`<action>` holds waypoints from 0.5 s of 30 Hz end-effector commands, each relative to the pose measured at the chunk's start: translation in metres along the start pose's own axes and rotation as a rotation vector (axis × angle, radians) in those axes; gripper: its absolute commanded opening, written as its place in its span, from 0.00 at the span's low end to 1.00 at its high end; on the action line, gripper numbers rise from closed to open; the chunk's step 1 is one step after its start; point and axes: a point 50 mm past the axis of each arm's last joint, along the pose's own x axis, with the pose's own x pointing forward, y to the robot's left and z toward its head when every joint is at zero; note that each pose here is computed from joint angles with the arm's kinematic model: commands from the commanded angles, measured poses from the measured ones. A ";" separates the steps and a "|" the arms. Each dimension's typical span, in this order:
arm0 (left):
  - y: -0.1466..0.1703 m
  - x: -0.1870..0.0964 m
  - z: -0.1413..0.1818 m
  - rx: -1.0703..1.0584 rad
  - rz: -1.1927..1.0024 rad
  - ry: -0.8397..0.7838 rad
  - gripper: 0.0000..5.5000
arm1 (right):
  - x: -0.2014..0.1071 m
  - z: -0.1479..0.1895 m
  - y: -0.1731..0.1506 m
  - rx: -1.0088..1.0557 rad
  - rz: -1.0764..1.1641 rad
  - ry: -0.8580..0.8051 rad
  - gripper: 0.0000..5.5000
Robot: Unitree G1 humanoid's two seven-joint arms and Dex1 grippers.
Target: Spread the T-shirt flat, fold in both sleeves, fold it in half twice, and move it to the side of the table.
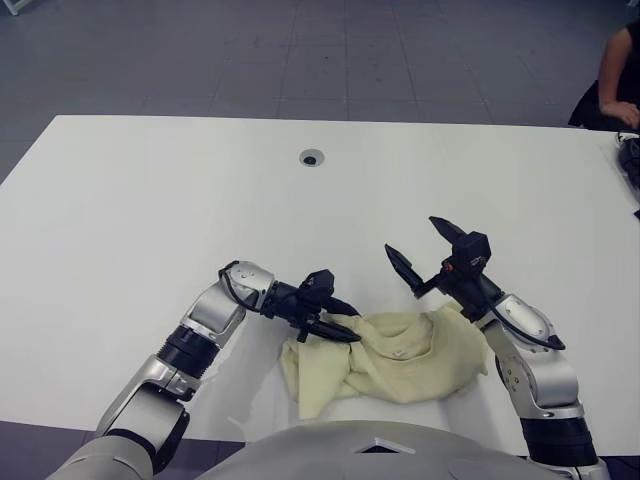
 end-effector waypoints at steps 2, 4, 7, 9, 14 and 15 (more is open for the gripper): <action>0.002 -0.002 0.003 -0.004 0.021 -0.027 0.21 | 0.002 0.005 0.002 -0.023 0.018 -0.018 0.98; 0.002 -0.003 0.006 0.000 0.024 -0.042 0.15 | 0.002 0.005 0.003 -0.024 0.022 -0.017 0.98; 0.003 -0.005 0.010 0.004 0.027 -0.056 0.05 | 0.002 0.005 0.004 -0.026 0.030 -0.016 0.98; 0.002 -0.006 0.011 0.004 0.028 -0.062 0.00 | 0.002 0.005 0.005 -0.027 0.033 -0.016 0.98; 0.002 -0.007 0.009 0.005 0.032 -0.051 0.00 | 0.003 0.006 0.006 -0.030 0.037 -0.017 0.98; 0.002 -0.007 0.008 0.005 0.033 -0.049 0.00 | 0.003 0.006 0.006 -0.030 0.037 -0.017 0.98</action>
